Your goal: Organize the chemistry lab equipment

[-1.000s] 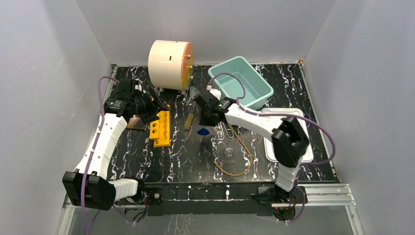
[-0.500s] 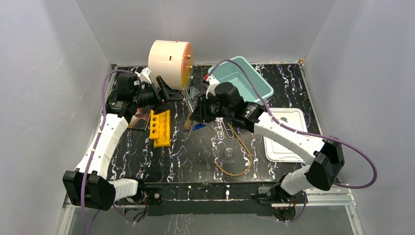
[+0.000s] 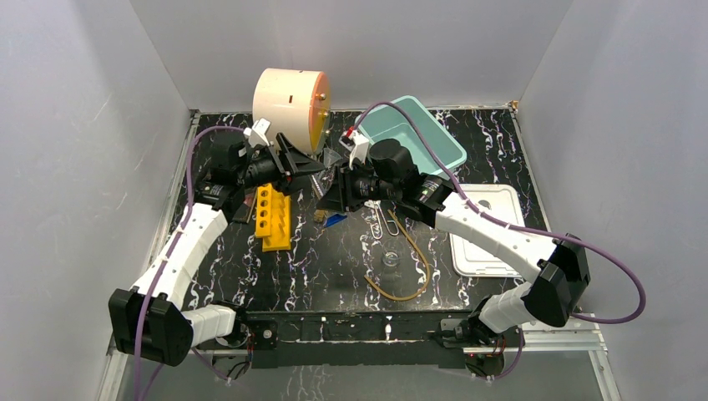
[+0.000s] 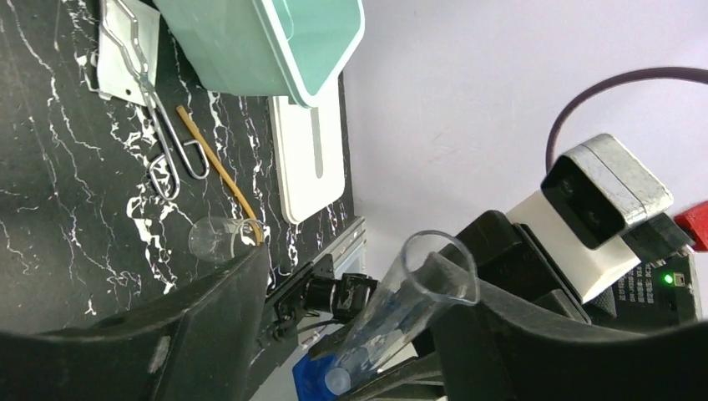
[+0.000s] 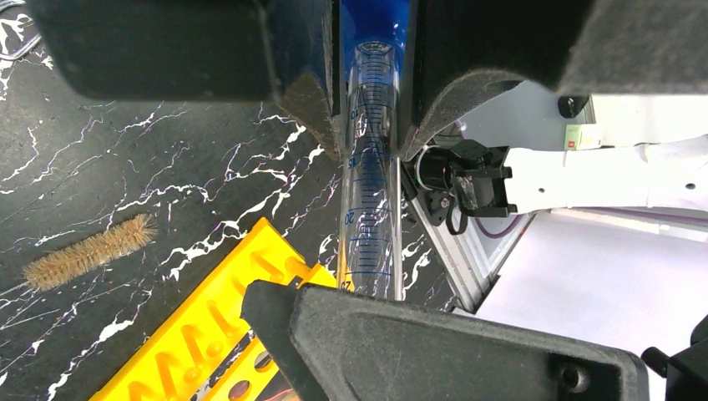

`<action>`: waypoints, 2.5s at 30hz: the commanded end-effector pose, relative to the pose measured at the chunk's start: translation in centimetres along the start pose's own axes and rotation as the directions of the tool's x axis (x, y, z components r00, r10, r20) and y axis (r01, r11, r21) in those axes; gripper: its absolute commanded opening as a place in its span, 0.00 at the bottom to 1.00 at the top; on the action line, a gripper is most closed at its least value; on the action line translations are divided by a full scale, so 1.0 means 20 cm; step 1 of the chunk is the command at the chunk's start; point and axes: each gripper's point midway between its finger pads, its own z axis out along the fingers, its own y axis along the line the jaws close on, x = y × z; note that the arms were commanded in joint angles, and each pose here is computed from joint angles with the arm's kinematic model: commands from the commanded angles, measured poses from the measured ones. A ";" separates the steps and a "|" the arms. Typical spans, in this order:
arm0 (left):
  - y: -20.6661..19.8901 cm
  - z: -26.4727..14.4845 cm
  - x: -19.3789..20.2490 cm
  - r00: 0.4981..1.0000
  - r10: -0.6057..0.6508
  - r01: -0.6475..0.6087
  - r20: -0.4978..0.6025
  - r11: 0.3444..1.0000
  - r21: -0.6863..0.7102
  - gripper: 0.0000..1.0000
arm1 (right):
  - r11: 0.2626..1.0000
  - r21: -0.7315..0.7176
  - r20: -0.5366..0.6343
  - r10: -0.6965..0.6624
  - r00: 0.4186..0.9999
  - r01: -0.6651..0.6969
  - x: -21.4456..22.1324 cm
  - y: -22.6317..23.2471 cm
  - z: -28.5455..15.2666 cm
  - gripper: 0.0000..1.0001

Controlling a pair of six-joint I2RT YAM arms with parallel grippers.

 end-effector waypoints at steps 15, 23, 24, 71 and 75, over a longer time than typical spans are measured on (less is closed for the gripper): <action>-0.03 -0.04 0.09 1.000 0.028 -0.028 -0.010 1.000 0.001 0.01 | 0.999 -0.030 0.009 -0.014 1.000 0.014 -0.02 0.00 0.05 0.29; -0.03 -0.05 0.09 0.998 0.056 -0.055 -0.023 0.998 0.008 0.00 | 0.998 -0.053 -0.028 -0.017 0.999 0.015 0.00 0.02 0.07 0.60; -0.03 -0.05 0.10 0.998 0.061 -0.060 -0.029 0.998 0.009 0.00 | 0.999 -0.051 -0.029 -0.017 0.999 0.016 -0.01 0.01 0.07 0.61; -0.09 0.13 -0.37 0.903 0.428 -0.415 0.029 0.889 -0.191 0.98 | 0.848 0.529 -0.001 -0.053 0.999 0.046 -0.64 -1.65 -0.38 0.19; -0.04 0.20 -0.36 0.909 0.418 -0.410 -0.004 0.890 -0.197 0.98 | 0.856 0.513 -0.055 -0.040 0.998 0.063 -0.52 -1.72 -0.33 0.19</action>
